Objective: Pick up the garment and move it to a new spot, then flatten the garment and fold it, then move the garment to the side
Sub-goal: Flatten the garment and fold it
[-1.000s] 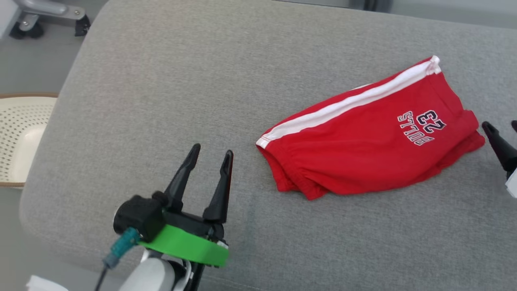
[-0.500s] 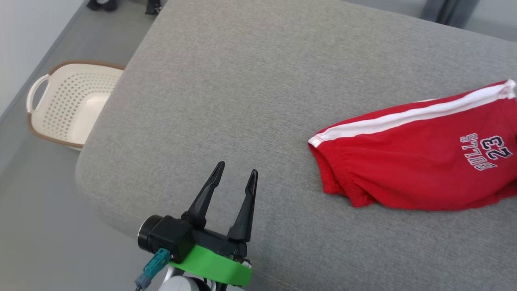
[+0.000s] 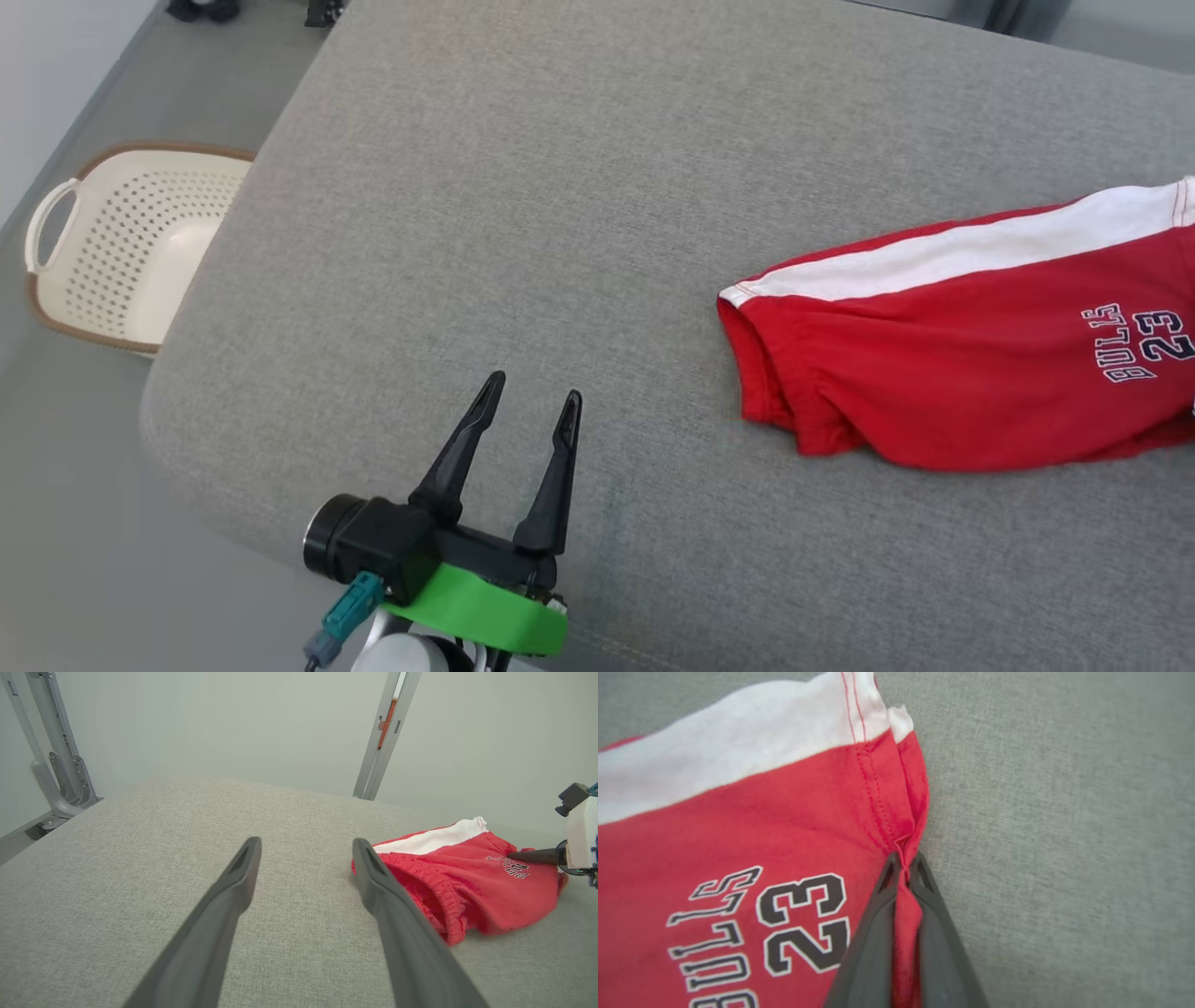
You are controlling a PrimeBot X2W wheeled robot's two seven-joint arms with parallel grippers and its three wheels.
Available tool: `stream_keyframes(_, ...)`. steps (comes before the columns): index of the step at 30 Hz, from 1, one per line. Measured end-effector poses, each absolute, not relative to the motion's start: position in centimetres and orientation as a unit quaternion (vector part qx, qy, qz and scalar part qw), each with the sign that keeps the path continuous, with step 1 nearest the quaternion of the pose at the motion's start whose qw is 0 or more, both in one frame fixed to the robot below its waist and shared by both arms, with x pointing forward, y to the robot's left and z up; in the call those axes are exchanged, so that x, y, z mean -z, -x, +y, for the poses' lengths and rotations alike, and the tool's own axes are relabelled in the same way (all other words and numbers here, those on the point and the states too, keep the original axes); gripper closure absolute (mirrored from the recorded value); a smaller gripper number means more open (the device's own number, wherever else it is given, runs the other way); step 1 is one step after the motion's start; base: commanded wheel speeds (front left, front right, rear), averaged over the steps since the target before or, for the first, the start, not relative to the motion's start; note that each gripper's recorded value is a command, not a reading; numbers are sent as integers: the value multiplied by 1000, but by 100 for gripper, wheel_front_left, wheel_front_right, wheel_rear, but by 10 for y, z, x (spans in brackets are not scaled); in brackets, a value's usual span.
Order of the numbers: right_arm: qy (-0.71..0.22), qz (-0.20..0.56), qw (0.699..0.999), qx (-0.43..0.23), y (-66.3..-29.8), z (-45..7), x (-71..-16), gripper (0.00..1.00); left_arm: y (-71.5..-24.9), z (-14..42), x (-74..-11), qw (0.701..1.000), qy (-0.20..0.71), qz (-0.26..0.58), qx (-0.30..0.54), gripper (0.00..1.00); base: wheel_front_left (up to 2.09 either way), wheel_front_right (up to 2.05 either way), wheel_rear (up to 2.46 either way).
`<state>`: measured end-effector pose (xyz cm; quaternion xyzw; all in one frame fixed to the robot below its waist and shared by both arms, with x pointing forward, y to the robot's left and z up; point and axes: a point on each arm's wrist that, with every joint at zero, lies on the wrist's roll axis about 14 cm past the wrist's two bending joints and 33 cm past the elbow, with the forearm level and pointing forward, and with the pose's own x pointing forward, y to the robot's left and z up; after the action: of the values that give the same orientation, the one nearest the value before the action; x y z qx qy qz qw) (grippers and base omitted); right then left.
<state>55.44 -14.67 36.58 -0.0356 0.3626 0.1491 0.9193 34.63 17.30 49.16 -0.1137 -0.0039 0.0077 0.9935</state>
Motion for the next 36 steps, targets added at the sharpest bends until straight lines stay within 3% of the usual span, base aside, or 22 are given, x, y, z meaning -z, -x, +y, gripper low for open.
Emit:
stream_keyframes(12,103,319,941,-44,-519,-271,-406,100,-373,120,-491,988,125,-7,92,0,0,0,0)
stream_keyframes(17,129,286,949,-43,-512,-277,-429,100,-380,100,-489,983,129,-5,127,0,0,0,0)
stream_keyframes(27,81,183,972,-126,-519,-186,-488,100,-377,82,-495,979,126,-11,160,0,0,0,0)
stream_keyframes(36,37,169,956,-236,-507,-73,-492,100,-367,92,-500,983,111,-19,145,0,0,0,0)
